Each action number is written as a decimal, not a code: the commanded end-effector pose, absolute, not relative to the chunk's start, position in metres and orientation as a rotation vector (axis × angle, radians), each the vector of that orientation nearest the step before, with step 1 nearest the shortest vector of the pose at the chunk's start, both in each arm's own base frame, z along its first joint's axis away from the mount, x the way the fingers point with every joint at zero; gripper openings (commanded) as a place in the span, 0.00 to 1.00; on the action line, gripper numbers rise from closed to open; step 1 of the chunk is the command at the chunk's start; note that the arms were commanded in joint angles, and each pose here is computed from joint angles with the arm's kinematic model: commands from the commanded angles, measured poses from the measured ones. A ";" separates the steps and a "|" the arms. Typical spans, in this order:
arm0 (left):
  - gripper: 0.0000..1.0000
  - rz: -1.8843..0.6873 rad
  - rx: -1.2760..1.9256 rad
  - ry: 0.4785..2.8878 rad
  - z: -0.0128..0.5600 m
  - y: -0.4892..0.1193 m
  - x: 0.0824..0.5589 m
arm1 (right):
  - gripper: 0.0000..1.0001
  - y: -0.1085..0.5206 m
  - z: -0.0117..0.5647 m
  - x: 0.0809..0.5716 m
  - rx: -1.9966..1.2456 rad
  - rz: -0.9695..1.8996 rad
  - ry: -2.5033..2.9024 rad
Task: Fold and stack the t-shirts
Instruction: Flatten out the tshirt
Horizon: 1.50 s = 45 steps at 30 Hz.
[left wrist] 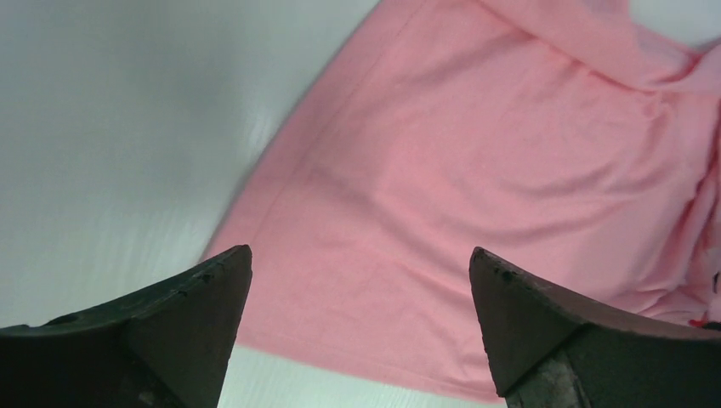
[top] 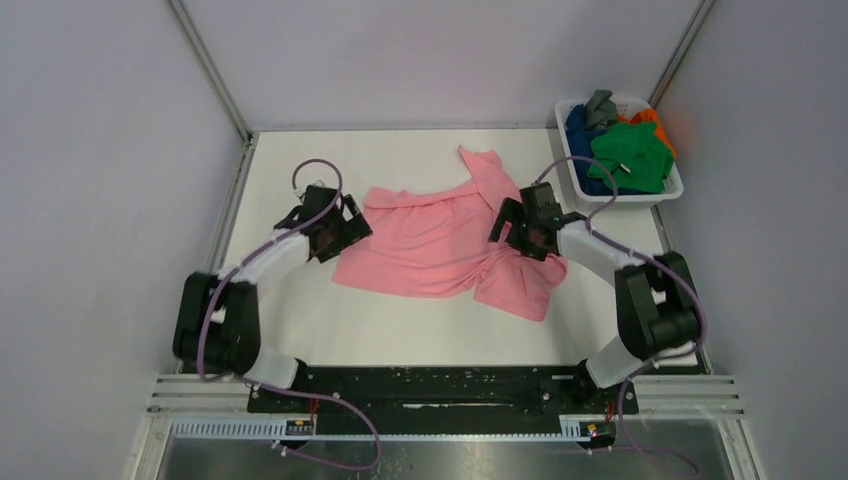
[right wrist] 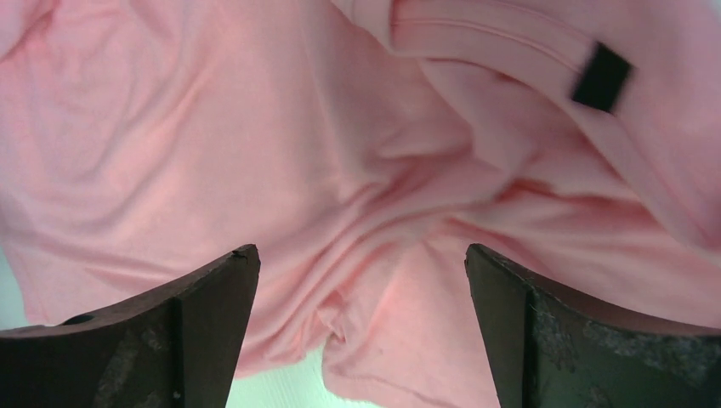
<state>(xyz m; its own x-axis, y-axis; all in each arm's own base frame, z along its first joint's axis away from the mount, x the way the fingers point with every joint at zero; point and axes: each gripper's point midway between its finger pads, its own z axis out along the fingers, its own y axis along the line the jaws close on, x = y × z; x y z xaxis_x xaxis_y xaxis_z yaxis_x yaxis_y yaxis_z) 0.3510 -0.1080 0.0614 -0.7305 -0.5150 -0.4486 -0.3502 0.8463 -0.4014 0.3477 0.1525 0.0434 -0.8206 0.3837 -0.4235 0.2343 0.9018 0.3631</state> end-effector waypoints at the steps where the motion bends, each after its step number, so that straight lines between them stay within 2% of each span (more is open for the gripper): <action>1: 0.99 -0.205 -0.713 2.317 0.104 -0.066 0.326 | 1.00 0.116 0.092 0.329 0.463 0.271 2.410; 6: 0.99 -0.037 -0.824 2.300 0.093 -0.033 0.284 | 0.99 0.082 0.107 0.294 0.530 0.209 2.262; 11: 0.98 -0.068 -0.830 2.376 0.071 -0.042 0.275 | 0.99 0.061 0.119 0.272 0.587 0.188 2.160; 16: 0.78 -0.093 -0.804 2.508 0.042 -0.056 0.279 | 1.00 0.058 0.130 0.262 0.594 0.222 2.106; 26: 0.58 -0.123 -0.757 2.604 0.021 -0.072 0.283 | 1.00 0.050 0.135 0.259 0.598 0.177 2.106; 37: 0.47 -0.038 -0.657 2.668 0.010 -0.086 0.286 | 0.99 0.044 0.138 0.256 0.574 0.133 2.106; 41: 0.27 -0.072 -0.620 2.653 0.013 -0.090 0.293 | 0.99 0.045 0.138 0.250 0.525 0.128 2.143; 42: 0.16 -0.073 -0.619 2.650 0.013 -0.090 0.295 | 0.99 0.046 0.137 0.247 0.513 0.127 2.162; 43: 0.01 -0.071 -0.611 2.647 0.013 -0.090 0.296 | 0.99 0.047 0.135 0.243 0.504 0.131 2.181; 45: 0.00 -0.077 -0.601 2.640 0.014 -0.090 0.297 | 0.99 0.052 0.127 0.234 0.490 0.157 2.230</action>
<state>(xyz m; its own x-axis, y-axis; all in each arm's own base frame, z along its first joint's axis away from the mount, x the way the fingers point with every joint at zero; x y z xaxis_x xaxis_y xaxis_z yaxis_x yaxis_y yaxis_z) 0.2907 -0.0866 0.0146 -0.8090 -0.4441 -0.3850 -0.4254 0.8944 -0.1378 0.2441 0.0478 0.1192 -0.5443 0.4199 -0.7262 0.3292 0.9032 0.2755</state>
